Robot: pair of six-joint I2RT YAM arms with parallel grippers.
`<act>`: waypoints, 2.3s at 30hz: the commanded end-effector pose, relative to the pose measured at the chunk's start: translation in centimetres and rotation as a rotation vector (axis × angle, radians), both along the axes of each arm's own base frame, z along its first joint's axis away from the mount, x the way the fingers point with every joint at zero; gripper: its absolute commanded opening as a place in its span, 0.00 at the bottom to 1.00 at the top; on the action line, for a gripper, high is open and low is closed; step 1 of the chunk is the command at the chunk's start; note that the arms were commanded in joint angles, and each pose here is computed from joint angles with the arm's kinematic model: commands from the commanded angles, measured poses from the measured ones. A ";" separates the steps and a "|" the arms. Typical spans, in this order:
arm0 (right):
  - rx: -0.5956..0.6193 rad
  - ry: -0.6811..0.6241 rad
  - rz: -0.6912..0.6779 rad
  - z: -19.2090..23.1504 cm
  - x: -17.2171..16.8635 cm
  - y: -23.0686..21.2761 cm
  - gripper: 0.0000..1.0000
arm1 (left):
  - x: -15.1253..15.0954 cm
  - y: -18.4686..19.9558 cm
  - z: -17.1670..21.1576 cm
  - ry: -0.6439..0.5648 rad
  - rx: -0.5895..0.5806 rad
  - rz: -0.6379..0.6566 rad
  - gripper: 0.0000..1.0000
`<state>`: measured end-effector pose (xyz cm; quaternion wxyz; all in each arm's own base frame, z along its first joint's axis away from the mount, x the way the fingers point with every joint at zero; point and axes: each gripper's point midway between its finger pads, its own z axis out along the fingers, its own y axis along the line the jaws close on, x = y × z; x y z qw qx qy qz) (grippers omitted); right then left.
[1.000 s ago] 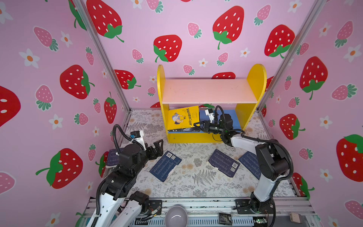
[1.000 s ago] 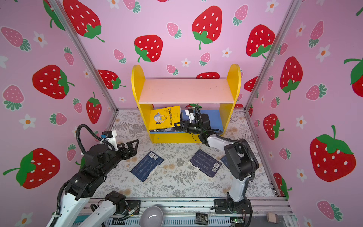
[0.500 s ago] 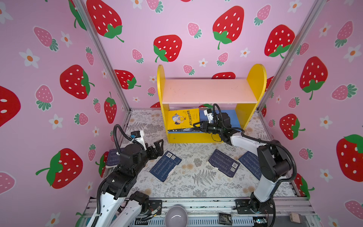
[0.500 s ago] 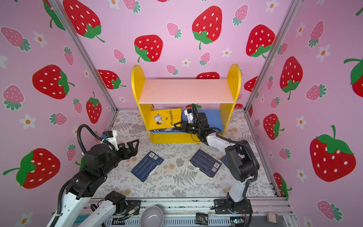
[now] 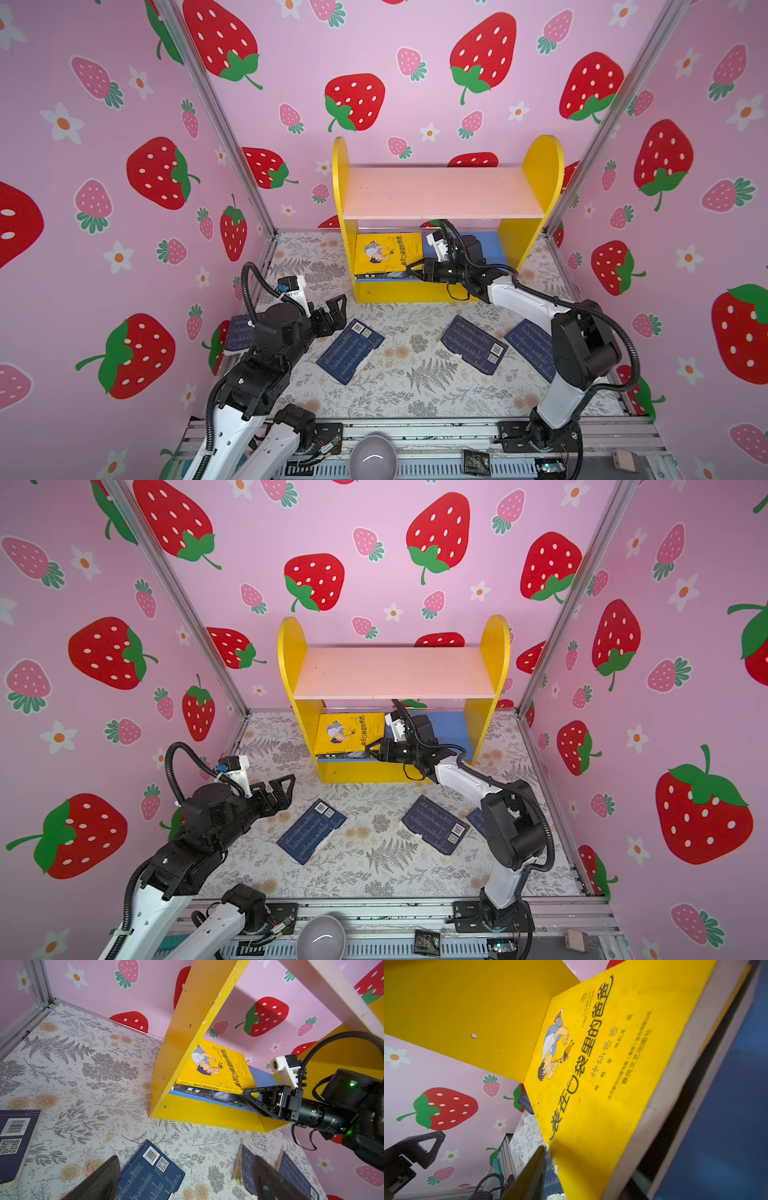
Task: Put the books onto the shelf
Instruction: 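Press the yellow book down onto the dark books with the right gripper, then withdraw the right gripper from the shelf and reach both grippers to a navy-blue book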
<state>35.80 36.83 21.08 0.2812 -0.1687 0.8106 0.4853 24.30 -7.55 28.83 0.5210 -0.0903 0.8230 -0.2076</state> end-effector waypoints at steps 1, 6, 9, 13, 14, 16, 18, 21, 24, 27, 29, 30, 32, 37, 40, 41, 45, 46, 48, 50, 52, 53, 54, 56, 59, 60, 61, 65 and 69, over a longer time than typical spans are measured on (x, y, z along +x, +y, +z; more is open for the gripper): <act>-0.031 -0.100 -0.007 2.9 -0.3 -0.4 0.49 | 0.2 0.0 0.2 -0.021 0.005 0.002 0.99; -0.083 -0.107 -0.023 2.6 -0.6 -1.1 0.66 | 0.3 0.0 0.0 -0.019 0.004 0.003 0.99; -0.113 -0.121 -0.042 2.5 -0.3 -1.6 0.76 | 0.4 0.0 -0.1 -0.018 0.005 0.003 0.99; -0.161 -0.166 -0.084 3.3 0.7 -2.2 0.78 | 0.5 -0.1 -0.2 -0.014 0.007 -0.001 0.99; -0.176 -0.174 -0.094 3.5 0.9 -2.4 0.78 | 0.5 -0.1 -0.2 -0.014 0.008 -0.001 0.99; -0.202 -0.202 -0.122 4.2 1.3 -2.9 0.78 | 0.5 0.0 -0.2 -0.014 0.008 0.004 0.99; -0.226 -0.226 -0.146 4.6 1.7 -3.4 0.78 | 0.5 0.0 -0.3 -0.015 0.007 0.005 0.99; -0.237 -0.252 -0.151 5.1 1.7 -3.6 0.78 | 0.5 0.0 -0.4 -0.008 0.010 0.002 0.99; -0.228 -0.274 -0.121 5.6 1.1 -3.6 0.78 | 0.6 -0.2 -0.7 0.007 0.014 -0.004 0.99; -0.226 -0.286 -0.082 5.6 -0.3 -4.0 0.78 | 0.7 -0.5 -1.5 0.037 0.000 -0.014 0.99; -0.228 -0.281 -0.070 5.1 -1.5 -4.6 0.76 | 0.9 -1.1 -2.8 0.077 -0.030 -0.023 0.99; -0.231 -0.274 -0.068 4.7 -2.1 -5.1 0.76 | 1.0 -1.4 -3.8 0.111 -0.052 -0.021 0.99; -0.244 -0.257 -0.059 3.6 -3.5 -6.0 0.75 | 1.0 -1.7 -6.6 0.207 -0.113 0.007 0.99; -0.290 -0.158 -0.101 -1.0 -6.3 -8.7 0.74 | 0.1 -3.6 -14.2 0.443 -0.262 0.015 0.95; -0.305 -0.090 -0.162 -3.7 -7.5 -10.4 0.72 | -0.5 -4.0 -16.8 0.506 -0.249 0.024 0.95; -0.294 -0.068 -0.166 -4.5 -8.0 -10.6 0.72 | -0.8 -3.5 -17.7 0.529 -0.223 0.058 0.95; -0.256 -0.064 -0.113 -6.4 -9.7 -9.4 0.71 | -2.6 -1.0 -20.4 0.609 -0.198 0.201 0.96; -0.253 -0.081 -0.096 -6.5 -10.0 -8.8 0.71 | -2.9 -0.7 -20.8 0.614 -0.209 0.223 0.96; -0.256 -0.111 -0.037 -7.2 -10.8 -7.1 0.70 | -3.7 -0.2 -21.9 0.626 -0.241 0.267 0.96; -0.257 -0.127 0.041 -8.0 -11.7 -4.9 0.70 | -4.6 0.6 -22.9 0.640 -0.256 0.316 0.96; -0.270 -0.159 0.114 -8.6 -12.5 -2.7 0.69 | -5.4 1.5 -23.7 0.643 -0.254 0.366 0.96; -0.281 -0.172 0.137 -9.0 -12.7 -1.7 0.68 | -5.6 2.0 -23.9 0.637 -0.256 0.387 0.96; -0.286 -0.185 0.166 -9.4 -13.0 -0.6 0.67 | -5.8 2.4 -24.2 0.631 -0.255 0.408 0.96; -0.278 -0.221 0.209 -9.9 -13.5 1.3 0.65 | -6.1 2.9 -24.4 0.615 -0.262 0.435 0.96; -0.233 -0.300 0.230 -9.6 -13.4 3.9 0.63 | -6.3 3.1 -25.2 0.613 -0.290 0.457 0.96; -0.200 -0.322 0.249 -9.3 -13.5 4.8 0.63 | -6.3 3.1 -25.5 0.614 -0.301 0.464 0.96; -0.191 -0.331 0.249 -9.3 -13.2 5.4 0.62 | -6.3 3.1 -25.8 0.614 -0.308 0.465 0.96; -0.186 -0.373 0.239 -10.1 -11.6 7.8 0.61 | -6.3 3.1 -26.6 0.623 -0.320 0.481 0.96; -0.178 -0.385 0.253 -12.0 -10.9 9.9 0.58 | -6.2 3.1 -27.2 0.618 -0.332 0.487 0.96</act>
